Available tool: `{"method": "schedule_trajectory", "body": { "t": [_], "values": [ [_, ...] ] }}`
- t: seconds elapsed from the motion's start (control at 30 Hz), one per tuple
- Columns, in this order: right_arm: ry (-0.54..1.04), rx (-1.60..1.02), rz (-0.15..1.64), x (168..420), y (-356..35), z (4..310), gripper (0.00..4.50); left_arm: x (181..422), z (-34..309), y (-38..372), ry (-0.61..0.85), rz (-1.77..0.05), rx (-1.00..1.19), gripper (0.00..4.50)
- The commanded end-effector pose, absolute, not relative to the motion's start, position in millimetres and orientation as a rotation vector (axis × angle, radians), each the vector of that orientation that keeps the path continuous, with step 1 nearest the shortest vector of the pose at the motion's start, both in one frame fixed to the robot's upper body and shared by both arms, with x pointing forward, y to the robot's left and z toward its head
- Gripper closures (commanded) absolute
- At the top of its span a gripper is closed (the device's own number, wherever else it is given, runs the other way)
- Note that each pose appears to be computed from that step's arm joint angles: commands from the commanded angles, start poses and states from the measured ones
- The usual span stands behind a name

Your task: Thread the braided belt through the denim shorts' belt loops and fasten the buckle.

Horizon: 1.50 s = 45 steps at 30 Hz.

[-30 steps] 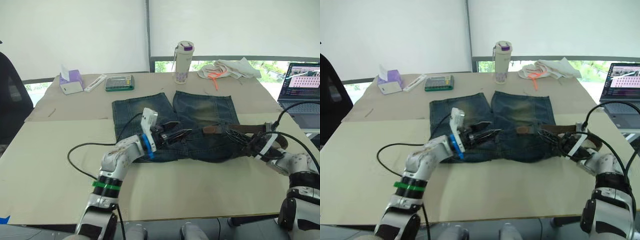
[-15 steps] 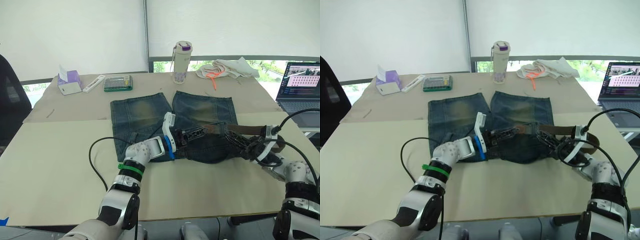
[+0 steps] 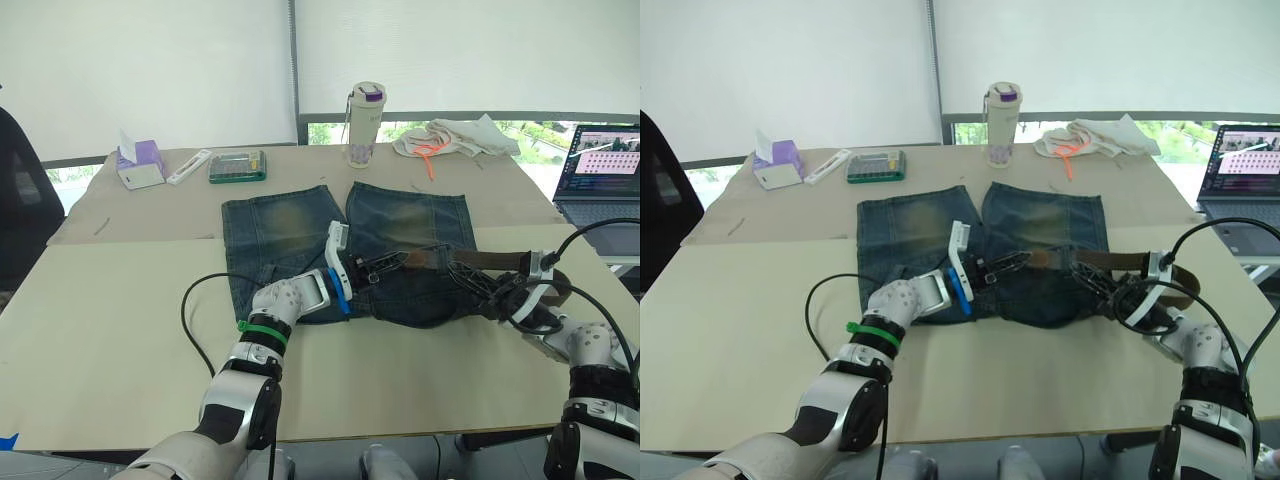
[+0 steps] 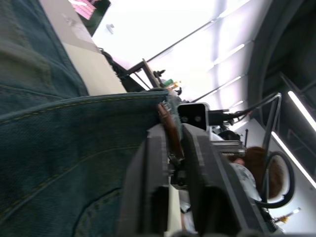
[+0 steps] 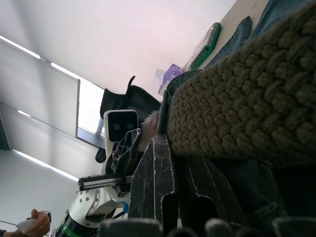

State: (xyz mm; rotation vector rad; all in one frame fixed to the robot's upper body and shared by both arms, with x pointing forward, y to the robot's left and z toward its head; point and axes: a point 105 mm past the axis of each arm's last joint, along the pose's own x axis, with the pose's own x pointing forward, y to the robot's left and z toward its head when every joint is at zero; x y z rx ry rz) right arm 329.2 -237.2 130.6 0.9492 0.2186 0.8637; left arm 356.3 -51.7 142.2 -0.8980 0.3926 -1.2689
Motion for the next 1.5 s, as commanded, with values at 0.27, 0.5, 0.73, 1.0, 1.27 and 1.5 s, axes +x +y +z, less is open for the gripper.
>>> {"method": "schedule_trajectory", "body": {
  "t": [0.27, 0.5, 0.73, 1.0, 1.27, 1.5],
  "values": [
    [0.163, 0.871, 0.891, 330, -237, 139, 3.45, 344, 164, -81, 0.365, -1.361, -0.907, 4.50],
    [0.076, 0.666, 0.881, 312, -246, 162, 1.02, 358, 150, -65, 0.363, -1.255, -0.715, 4.50],
    [0.053, 0.550, 0.901, 274, -232, 177, 0.69, 365, 141, -38, 0.331, -1.181, -0.482, 4.50],
    [0.137, 0.491, 0.946, 260, -173, 157, 0.69, 366, 139, -17, 0.319, -1.144, -0.372, 4.50],
    [0.156, 0.549, 0.840, 277, -140, 135, 0.69, 366, 146, 7, 0.289, -1.096, -0.386, 4.50],
    [0.151, 0.647, 0.707, 301, -119, 123, 0.69, 351, 161, 48, 0.229, -1.109, -0.460, 4.50]
  ]
}}
